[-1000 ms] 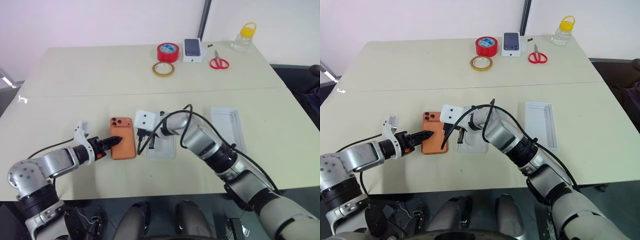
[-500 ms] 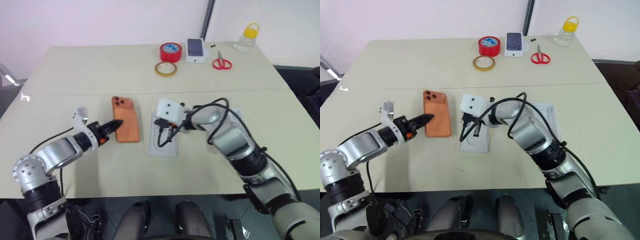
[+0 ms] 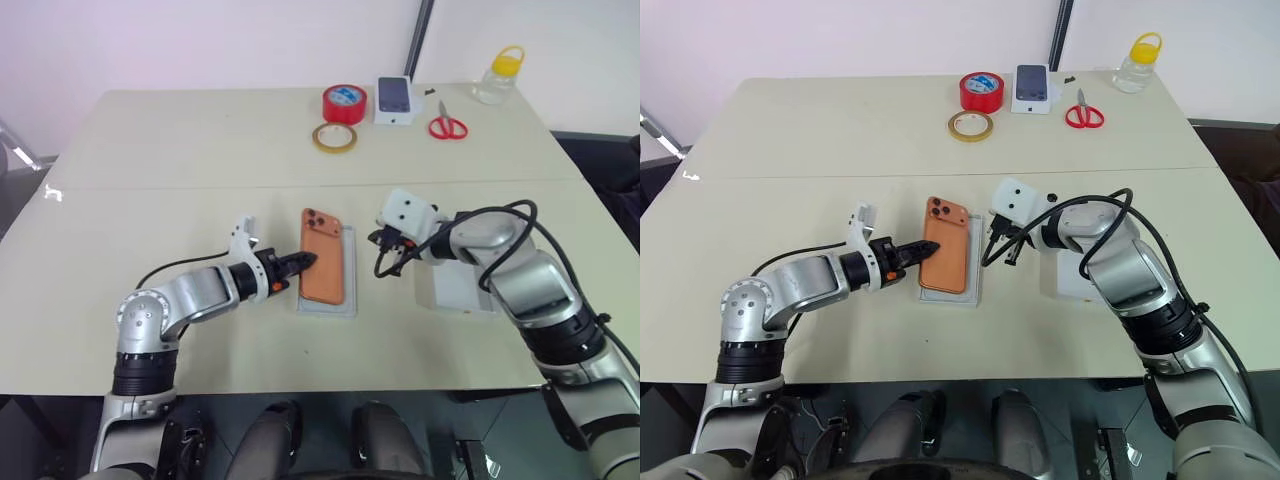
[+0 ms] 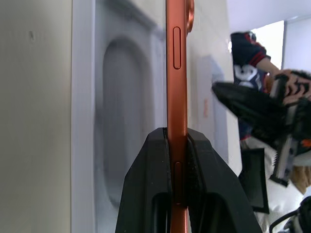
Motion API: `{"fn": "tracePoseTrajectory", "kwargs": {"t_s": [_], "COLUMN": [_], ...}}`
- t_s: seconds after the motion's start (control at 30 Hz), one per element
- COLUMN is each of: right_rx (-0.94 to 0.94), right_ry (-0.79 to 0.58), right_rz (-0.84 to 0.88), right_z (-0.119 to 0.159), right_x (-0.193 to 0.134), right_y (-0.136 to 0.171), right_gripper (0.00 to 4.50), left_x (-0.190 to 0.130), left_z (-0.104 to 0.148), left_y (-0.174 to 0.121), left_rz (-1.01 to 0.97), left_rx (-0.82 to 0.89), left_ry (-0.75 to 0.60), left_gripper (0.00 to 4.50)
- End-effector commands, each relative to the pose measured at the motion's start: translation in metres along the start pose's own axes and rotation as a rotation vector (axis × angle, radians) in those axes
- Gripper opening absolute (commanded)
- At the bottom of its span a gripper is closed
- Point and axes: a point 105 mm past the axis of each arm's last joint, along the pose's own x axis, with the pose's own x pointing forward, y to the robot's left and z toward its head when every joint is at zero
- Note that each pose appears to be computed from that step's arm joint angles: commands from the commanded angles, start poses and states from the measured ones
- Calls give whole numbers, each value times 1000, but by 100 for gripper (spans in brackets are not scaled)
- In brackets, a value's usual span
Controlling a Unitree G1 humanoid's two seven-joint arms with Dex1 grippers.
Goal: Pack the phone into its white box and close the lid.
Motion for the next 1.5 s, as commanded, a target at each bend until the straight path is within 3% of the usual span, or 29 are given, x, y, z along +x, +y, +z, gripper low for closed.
{"fn": "tracePoseTrajectory", "kwargs": {"t_s": [0.03, 0.13, 0.23, 0.43, 0.47, 0.9, 1.0, 1.1, 1.33, 1.5], "right_rx": [-15, -13, -13, -10, -10, 0, -9, -27, -49, -65], "right_ry": [-33, -28, -27, -25, -25, 9, 47, 78, 117, 136], "right_rz": [-40, -45, -48, -57, -57, -72, -58, -19, 30, 61], "right_z": [9, 7, 7, 6, 6, -3, -10, -16, -21, -22], "right_x": [-9, -8, -7, -7, -7, -9, -8, -3, 9, 17], "right_y": [-6, -6, -6, -8, -8, -13, -10, 1, 17, 29], "right_gripper": [0, 0, 0, 0, 0, 0, 0, 0, 0, 0], "left_x": [1, 5, 8, 6, 5, -33, -44, -49, -35, -8], "left_z": [6, 6, 5, -1, -2, 24, 44, 53, 52, 45], "left_y": [-10, -12, -12, -12, -11, -19, -11, 6, 26, 25], "left_rz": [-40, -48, -49, -44, -40, -33, 61, 209, 288, 213], "left_rx": [0, -3, 6, 42, 48, 285, 427, 667, 1029, 1169], "left_ry": [-28, -26, -16, 24, 28, -24, -115, -84, 82, 187], "left_gripper": [4, 4, 125, 429, 441, 441, 441, 356, 12, 12]}}
